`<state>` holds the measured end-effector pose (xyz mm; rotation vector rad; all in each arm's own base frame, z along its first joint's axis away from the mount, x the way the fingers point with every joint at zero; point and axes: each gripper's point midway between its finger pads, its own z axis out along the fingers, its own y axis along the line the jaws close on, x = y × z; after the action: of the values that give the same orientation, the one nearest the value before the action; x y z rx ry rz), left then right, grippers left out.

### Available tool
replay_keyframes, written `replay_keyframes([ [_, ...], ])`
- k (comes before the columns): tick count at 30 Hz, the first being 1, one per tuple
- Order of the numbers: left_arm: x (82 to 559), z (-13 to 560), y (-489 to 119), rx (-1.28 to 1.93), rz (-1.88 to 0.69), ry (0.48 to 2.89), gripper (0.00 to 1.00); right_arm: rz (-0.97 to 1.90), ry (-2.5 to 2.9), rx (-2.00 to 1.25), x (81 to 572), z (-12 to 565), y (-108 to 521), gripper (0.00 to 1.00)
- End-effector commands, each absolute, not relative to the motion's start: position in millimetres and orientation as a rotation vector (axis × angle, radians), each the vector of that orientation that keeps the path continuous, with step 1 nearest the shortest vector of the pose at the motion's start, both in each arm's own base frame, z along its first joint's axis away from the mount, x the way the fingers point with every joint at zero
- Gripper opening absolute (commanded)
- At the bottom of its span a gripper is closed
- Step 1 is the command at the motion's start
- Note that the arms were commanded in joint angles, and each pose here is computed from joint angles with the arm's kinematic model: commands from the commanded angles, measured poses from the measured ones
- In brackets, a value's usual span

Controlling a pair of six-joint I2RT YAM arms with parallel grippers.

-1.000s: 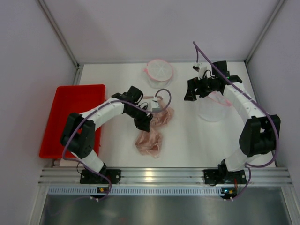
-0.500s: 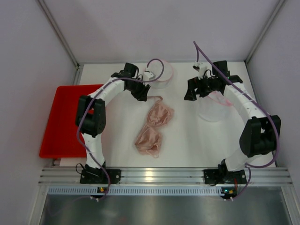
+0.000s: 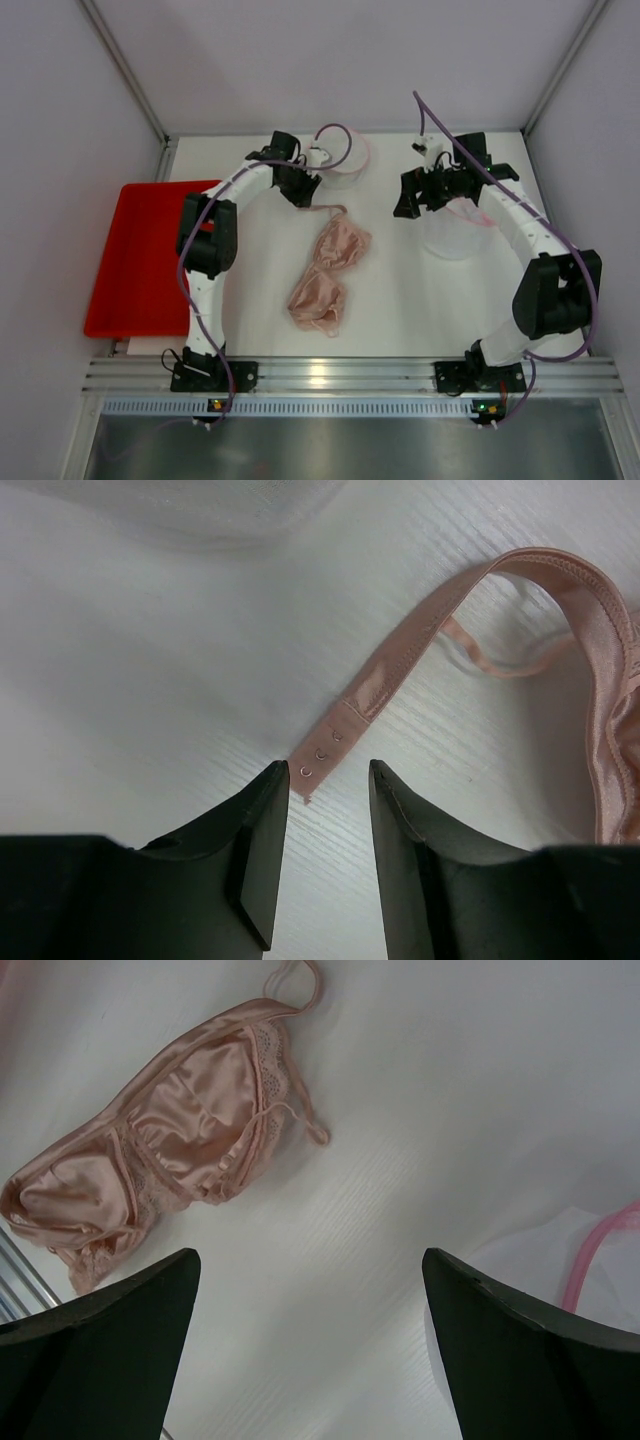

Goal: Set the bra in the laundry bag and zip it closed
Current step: Adjust the bra at the center of the board.

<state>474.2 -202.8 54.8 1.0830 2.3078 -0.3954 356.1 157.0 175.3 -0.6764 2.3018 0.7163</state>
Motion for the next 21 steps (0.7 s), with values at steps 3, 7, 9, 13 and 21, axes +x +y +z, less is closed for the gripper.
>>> replay_keyframes([
  [3, 489, 67, -208, 1.158, -0.401, 2.190, 0.45, 0.705, 2.264, -0.707, 353, 184, 157, 0.94],
  [7, 486, 58, -206, 1.197, -0.433, 2.180, 0.52, 0.695, 2.264, -0.702, 356, 183, 156, 0.96],
  [9, 486, 49, -203, 1.206, -0.426, 2.194, 0.53, 0.691, 2.267, -0.703, 356, 182, 155, 0.96],
  [13, 486, 30, -197, 1.210, -0.418, 2.232, 0.53, 0.686, 2.273, -0.706, 356, 179, 154, 0.96],
  [21, 472, 10, -191, 1.259, -0.440, 2.259, 0.22, 0.668, 2.263, -0.713, 357, 184, 151, 0.97],
])
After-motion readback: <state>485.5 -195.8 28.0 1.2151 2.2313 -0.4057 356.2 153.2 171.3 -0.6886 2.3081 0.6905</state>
